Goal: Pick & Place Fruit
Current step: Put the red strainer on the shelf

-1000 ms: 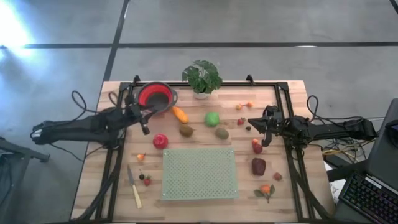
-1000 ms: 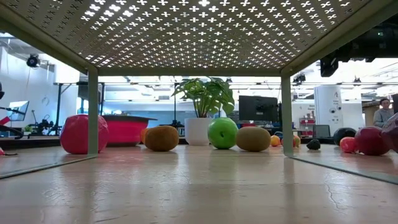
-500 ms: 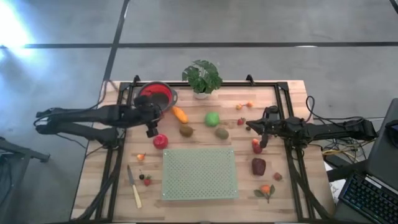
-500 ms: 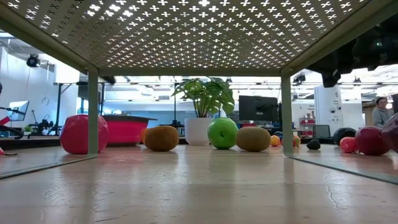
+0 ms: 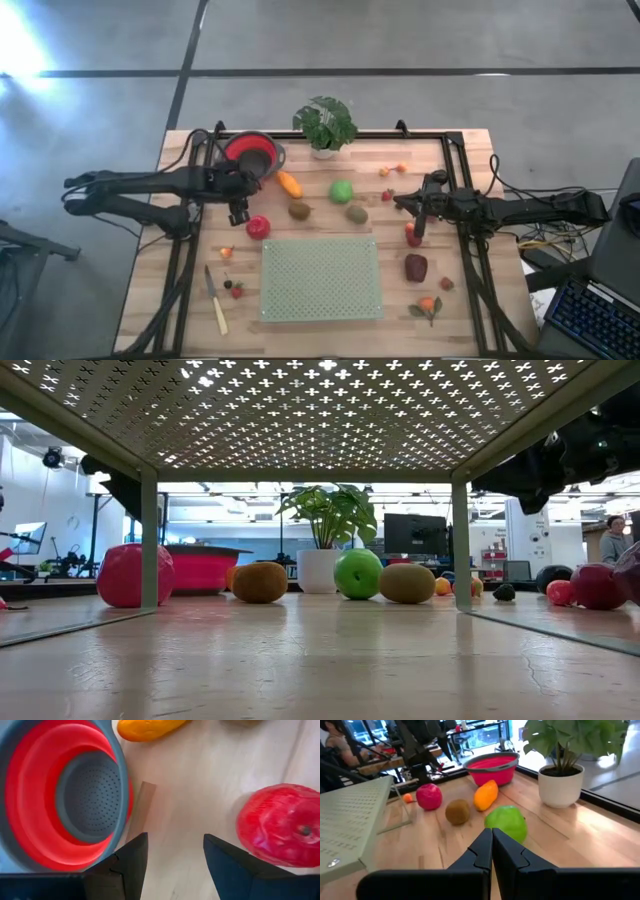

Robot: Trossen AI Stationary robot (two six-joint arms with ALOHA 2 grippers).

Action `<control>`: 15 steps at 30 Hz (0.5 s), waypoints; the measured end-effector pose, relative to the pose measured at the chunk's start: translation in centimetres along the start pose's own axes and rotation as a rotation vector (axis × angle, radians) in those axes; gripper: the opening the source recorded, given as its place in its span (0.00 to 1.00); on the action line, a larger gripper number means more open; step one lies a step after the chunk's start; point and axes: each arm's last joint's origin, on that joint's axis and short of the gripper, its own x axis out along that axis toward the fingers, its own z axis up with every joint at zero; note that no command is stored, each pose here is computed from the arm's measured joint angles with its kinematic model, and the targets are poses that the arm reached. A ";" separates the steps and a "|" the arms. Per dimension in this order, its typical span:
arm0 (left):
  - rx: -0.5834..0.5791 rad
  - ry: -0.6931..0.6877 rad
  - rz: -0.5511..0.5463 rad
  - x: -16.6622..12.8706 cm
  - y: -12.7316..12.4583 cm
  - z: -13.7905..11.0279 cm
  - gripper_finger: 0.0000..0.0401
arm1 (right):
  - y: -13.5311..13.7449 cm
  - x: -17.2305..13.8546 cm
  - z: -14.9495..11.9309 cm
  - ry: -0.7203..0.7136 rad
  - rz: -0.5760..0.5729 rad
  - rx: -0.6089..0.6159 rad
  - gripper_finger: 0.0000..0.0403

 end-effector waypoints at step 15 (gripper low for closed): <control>0.040 0.047 0.047 1.2 2.5 0.2 0.49 | -0.1 0.0 0.0 -0.003 -0.007 0.036 0.02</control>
